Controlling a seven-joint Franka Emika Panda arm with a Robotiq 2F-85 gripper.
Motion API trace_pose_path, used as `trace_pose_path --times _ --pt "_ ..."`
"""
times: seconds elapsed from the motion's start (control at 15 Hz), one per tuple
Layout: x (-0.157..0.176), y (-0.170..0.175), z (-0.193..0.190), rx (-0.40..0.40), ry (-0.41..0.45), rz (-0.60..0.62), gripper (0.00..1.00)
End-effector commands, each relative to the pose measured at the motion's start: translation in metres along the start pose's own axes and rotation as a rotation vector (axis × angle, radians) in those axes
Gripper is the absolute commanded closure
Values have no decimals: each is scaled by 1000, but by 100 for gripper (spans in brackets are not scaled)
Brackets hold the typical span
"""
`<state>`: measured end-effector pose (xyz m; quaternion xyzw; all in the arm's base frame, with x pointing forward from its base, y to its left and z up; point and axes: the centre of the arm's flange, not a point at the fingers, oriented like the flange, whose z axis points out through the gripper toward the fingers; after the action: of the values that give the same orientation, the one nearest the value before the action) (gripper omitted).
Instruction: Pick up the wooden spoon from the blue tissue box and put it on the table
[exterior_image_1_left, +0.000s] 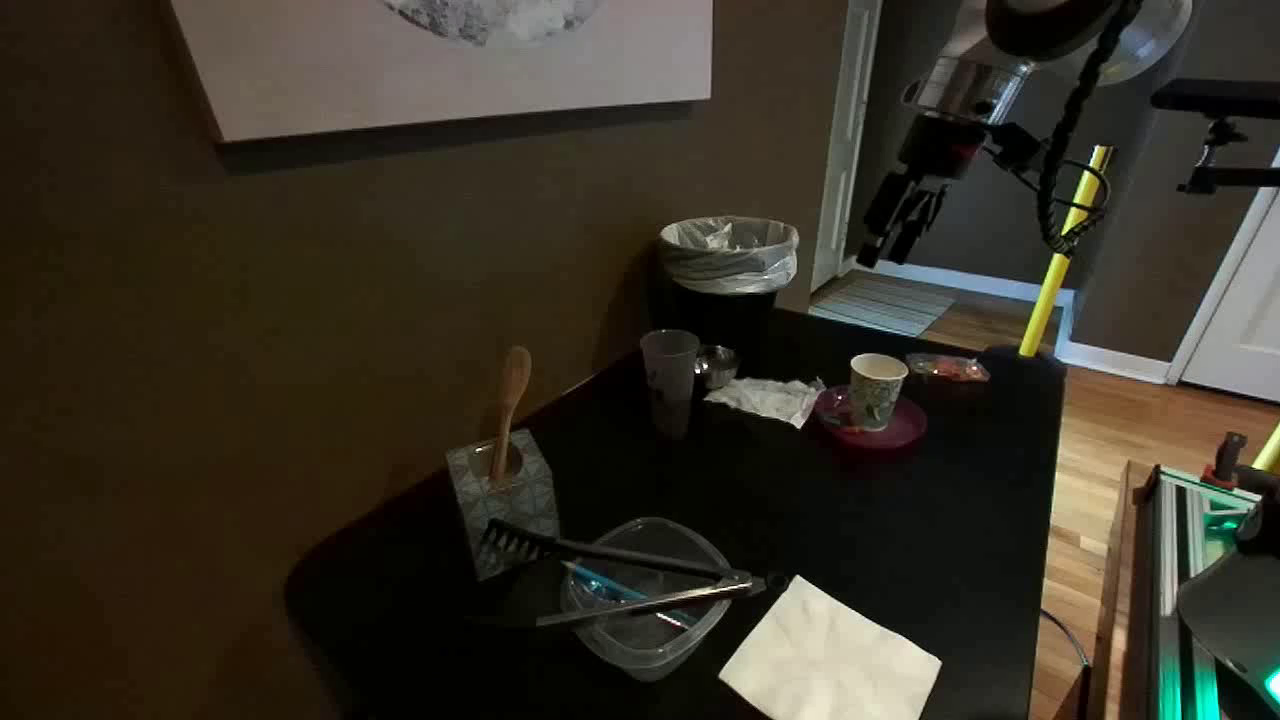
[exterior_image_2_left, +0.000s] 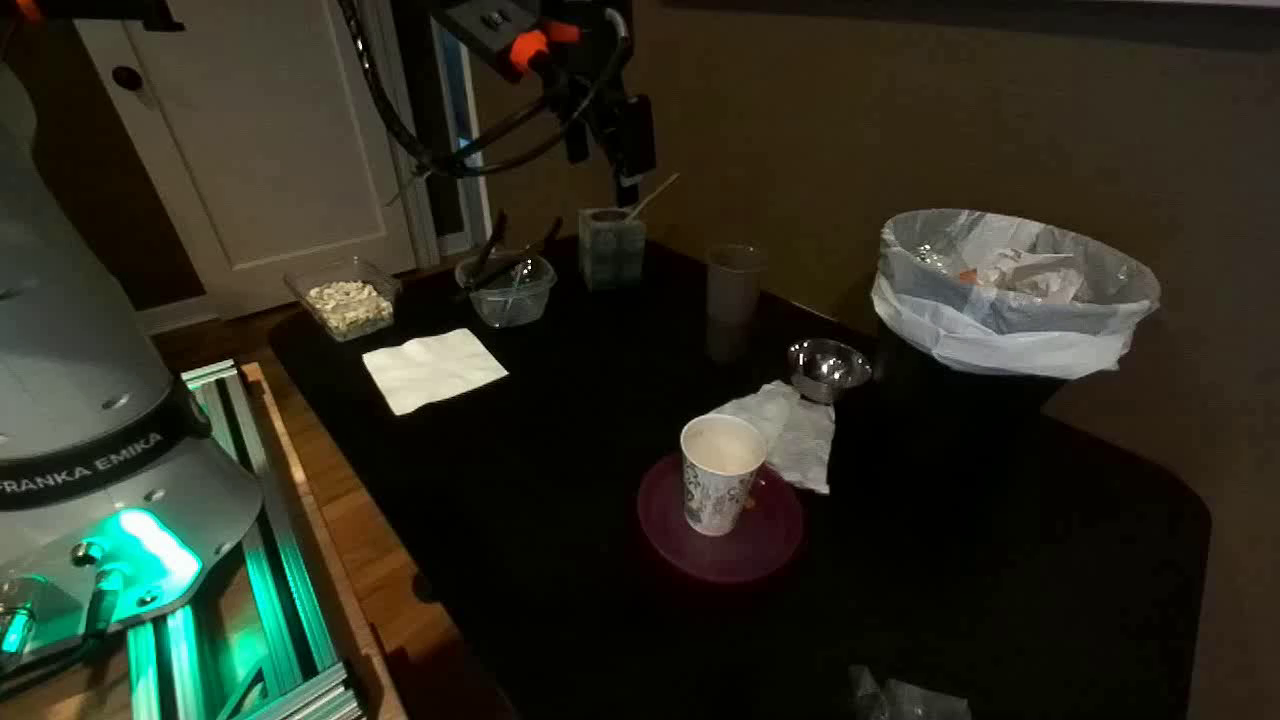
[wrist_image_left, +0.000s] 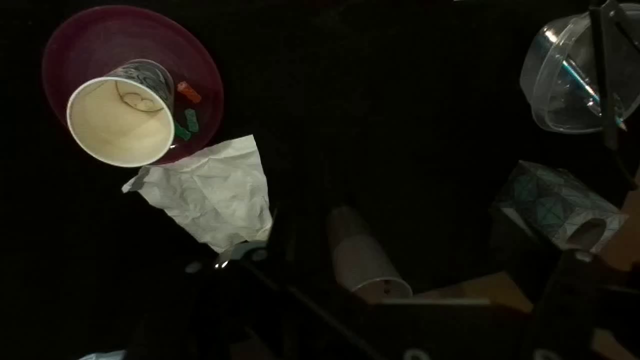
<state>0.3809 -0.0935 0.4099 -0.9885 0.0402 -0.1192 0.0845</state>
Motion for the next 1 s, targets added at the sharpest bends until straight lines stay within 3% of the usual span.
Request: trace_pose_path --times 0.0,0.13,0.6,0.73,0.93 --pt "0 0 0 0 0 0 0" --pt "0 -4 5 13 -8 -52 0" --pt "1 -5 1 -1 -2 -42 0" --pt "15 -32 4 -2 -2 -58 0" --pt "38 -99 -2 0 15 -102 0"
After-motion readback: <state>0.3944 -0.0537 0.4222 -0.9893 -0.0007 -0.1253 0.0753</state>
